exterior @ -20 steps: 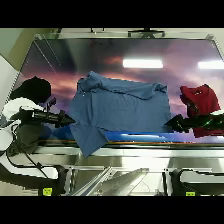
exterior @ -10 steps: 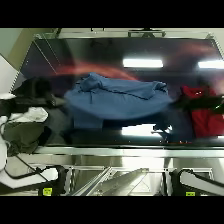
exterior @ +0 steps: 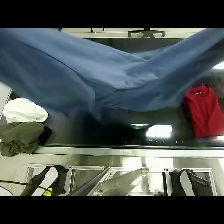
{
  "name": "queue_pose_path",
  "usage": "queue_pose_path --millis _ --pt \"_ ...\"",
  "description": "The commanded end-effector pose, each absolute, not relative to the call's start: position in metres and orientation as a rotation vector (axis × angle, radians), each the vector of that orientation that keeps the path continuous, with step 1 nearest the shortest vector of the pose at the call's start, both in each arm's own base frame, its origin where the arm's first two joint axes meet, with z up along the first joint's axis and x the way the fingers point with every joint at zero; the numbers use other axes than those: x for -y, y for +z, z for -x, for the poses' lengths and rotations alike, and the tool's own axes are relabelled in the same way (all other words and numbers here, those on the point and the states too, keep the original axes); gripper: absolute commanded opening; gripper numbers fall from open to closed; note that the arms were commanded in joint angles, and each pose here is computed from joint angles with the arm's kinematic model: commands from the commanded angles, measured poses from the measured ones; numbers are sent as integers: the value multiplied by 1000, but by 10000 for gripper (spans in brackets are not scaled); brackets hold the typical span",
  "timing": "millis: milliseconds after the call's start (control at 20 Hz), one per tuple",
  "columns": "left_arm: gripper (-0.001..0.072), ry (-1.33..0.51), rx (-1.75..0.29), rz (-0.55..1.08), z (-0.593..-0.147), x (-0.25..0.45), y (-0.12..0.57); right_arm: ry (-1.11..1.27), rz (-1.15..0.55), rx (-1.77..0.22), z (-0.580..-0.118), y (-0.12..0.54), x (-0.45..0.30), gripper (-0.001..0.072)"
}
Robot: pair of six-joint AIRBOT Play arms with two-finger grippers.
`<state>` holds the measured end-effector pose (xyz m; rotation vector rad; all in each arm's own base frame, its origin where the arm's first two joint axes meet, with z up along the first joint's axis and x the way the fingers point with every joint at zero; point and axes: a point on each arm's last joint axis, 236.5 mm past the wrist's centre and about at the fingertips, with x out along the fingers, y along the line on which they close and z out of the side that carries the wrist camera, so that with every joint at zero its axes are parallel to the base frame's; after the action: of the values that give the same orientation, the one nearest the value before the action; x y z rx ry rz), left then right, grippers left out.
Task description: Fold the shirts.
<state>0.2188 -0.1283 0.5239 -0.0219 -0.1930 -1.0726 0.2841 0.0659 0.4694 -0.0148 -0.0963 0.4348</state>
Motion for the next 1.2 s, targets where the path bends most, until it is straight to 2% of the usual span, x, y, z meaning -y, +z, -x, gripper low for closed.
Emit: queue_pose_path --millis 0,100,250,400,600,700,850,1000,1150 --pt "25 -826 282 -82 -202 115 566 304 118 250 -243 513 -61 16" --pt "25 -734 202 -30 -227 84 549 345 75 172 -260 495 -61 16" --pt "25 -810 78 96 -269 71 504 487 -70 -111 -310 414 -65 14" --pt "25 -838 -259 162 -346 82 394 503 -234 -313 -365 319 -55 14" --pt "25 -812 -643 243 -426 104 228 430 -389 -585 -419 163 -36 15" --pt "24 -726 -772 266 -459 99 150 425 -422 -714 -434 93 -33 15" --pt "24 -643 -921 311 -484 84 61 393 -488 -853 -453 13 -28 15" --pt "23 -614 -971 362 -510 74 23 363 -543 -896 -475 -23 -21 14" --pt "22 -596 -960 374 -538 68 27 391 -566 -887 -503 -14 -19 14"
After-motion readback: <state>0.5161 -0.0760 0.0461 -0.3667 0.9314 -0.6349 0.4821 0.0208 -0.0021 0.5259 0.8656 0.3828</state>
